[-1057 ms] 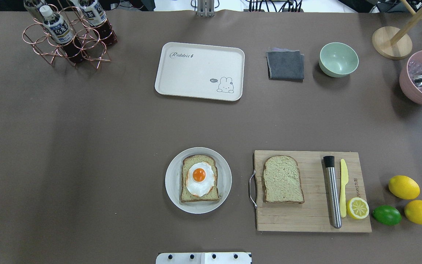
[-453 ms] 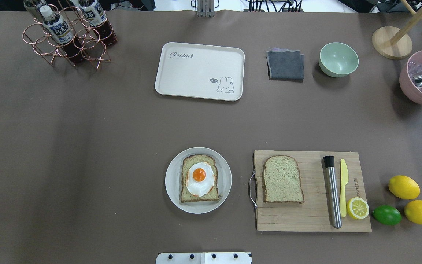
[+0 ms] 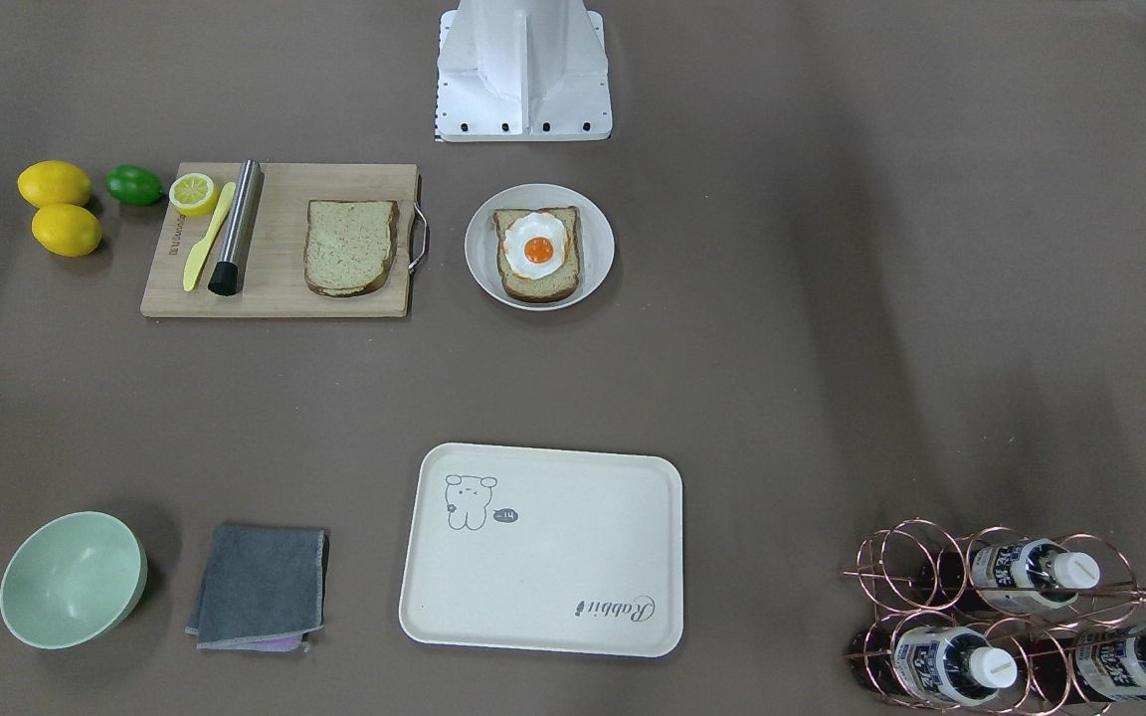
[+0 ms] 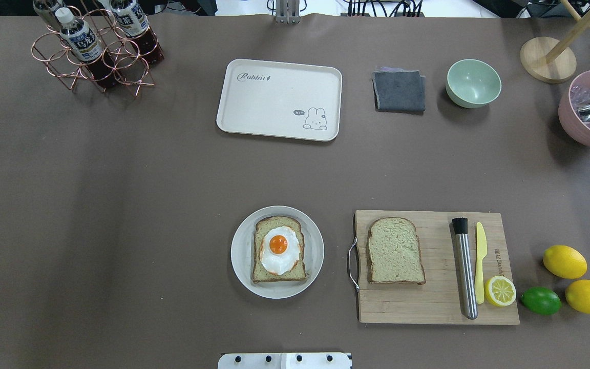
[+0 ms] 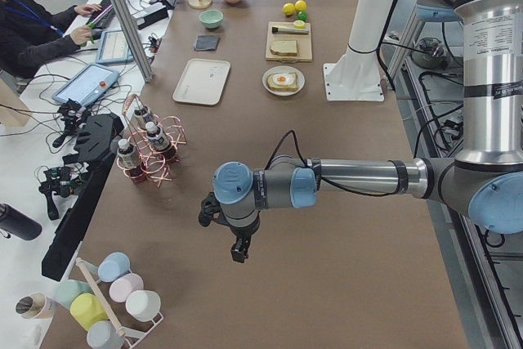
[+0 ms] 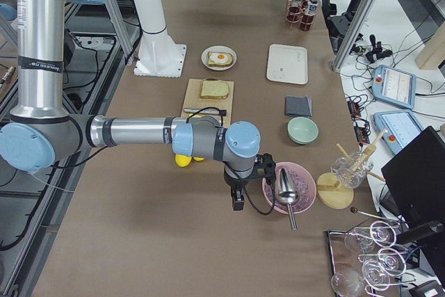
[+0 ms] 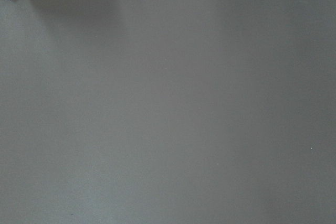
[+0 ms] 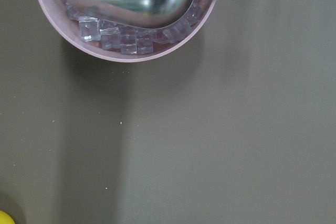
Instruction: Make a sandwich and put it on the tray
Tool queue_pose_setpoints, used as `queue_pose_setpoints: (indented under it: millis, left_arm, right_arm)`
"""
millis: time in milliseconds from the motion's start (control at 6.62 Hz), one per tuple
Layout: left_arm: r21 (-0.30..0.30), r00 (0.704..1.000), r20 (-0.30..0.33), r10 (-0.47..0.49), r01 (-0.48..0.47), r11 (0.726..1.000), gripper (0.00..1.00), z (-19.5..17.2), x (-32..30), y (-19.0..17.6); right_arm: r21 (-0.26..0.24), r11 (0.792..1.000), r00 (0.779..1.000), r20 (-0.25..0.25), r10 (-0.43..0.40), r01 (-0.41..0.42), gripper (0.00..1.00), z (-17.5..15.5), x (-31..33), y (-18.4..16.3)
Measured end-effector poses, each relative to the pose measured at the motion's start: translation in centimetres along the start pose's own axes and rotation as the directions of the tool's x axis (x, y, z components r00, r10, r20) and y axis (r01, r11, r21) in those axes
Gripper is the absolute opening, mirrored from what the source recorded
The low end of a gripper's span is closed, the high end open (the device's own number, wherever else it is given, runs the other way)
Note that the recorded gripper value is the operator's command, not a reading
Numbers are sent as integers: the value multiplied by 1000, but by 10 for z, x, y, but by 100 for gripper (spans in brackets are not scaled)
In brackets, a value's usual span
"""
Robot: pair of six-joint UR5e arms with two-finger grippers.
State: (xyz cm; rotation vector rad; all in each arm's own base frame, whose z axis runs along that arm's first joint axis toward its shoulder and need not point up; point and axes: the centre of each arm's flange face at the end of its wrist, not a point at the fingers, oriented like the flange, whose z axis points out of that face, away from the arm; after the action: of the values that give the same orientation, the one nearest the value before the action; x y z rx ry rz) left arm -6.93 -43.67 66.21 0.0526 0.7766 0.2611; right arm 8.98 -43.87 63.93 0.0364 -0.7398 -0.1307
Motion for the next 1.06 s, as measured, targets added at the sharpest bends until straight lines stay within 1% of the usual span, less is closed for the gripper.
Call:
queue_pose_setpoints:
  millis: [755, 906, 1057]
  left_arm:
    - [13, 1000, 5, 17, -17, 1000, 99, -4, 2, -5]
    - [27, 999, 11, 33, -33, 999, 99, -10, 5, -15]
    - [57, 998, 23, 63, -65, 996, 99, -20, 9, -32]
  right_arm:
    - [5, 1000, 1000, 0, -1, 1, 100, -3, -2, -2]
    - [5, 1000, 1000, 1, -1, 1, 100, -3, -2, -3]
    - [4, 1000, 1000, 2, 0, 0, 100, -2, -2, -2]
